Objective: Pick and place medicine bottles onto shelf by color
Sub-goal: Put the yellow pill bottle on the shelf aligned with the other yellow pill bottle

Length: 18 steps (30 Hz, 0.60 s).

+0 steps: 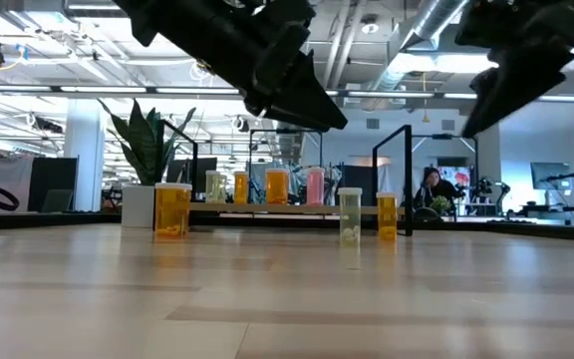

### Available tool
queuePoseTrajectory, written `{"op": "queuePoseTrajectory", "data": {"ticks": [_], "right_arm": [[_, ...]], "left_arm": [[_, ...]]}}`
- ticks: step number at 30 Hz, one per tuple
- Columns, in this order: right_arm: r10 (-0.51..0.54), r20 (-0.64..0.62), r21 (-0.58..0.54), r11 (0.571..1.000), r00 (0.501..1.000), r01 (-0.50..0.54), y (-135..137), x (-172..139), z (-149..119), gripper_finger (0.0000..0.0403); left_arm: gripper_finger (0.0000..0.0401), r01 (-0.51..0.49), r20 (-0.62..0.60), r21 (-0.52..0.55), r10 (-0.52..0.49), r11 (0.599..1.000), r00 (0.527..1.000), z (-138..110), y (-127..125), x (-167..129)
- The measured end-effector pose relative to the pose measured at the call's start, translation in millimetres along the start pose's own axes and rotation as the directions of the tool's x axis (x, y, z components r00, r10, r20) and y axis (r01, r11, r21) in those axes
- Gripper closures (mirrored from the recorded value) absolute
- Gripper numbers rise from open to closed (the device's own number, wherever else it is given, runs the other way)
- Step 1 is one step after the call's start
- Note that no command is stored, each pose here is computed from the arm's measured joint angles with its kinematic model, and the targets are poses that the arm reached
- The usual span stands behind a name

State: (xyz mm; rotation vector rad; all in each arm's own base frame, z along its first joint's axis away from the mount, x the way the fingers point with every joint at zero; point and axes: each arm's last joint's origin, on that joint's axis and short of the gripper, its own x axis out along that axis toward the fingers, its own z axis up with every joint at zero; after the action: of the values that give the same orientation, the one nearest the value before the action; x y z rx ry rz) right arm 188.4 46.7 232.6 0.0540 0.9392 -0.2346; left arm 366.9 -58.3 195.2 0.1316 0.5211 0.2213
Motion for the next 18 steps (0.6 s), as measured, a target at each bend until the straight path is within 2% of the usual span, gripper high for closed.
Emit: {"op": "queuePoseTrajectory", "data": {"ticks": [2, 6, 12, 14, 16, 18], "right_arm": [[0.019, 0.096, 0.019, 1.0, 0.995, -0.02, -3, 1, -7, 0.0163], [0.038, 0.196, 0.002, 0.999, 0.98, -0.04, -10, 2, -27, 0.0163], [-0.049, 0.309, 0.051, 0.998, 0.95, 0.035, -25, -1, -50, 0.0163], [-0.06, 0.365, 0.082, 0.996, 0.929, 0.032, -28, -2, -54, 0.0163], [-0.064, 0.387, 0.09, 0.995, 0.92, 0.032, -31, 1, -62, 0.0163], [-0.058, 0.434, 0.102, 0.995, 0.899, 0.015, -32, 3, -67, 0.0163]], "left_arm": [[0.0147, -0.006, 0.01, -0.013, 0.006, 1.0, 1.0, 1, 3, 1], [0.0147, -0.013, 0.007, -0.025, 0.013, 1.0, 1.0, 0, 7, 6], [0.0147, -0.033, -0.023, -0.052, 0.032, 0.998, 0.999, -11, 10, 20], [0.0147, -0.042, -0.044, -0.064, 0.039, 0.997, 0.998, -16, 10, 23], [0.0147, -0.039, 0.004, -0.089, 0.04, 0.995, 0.999, -16, 8, 31], [0.0147, -0.042, 0.003, -0.08, 0.043, 0.996, 0.999, -19, 7, 33]]}}
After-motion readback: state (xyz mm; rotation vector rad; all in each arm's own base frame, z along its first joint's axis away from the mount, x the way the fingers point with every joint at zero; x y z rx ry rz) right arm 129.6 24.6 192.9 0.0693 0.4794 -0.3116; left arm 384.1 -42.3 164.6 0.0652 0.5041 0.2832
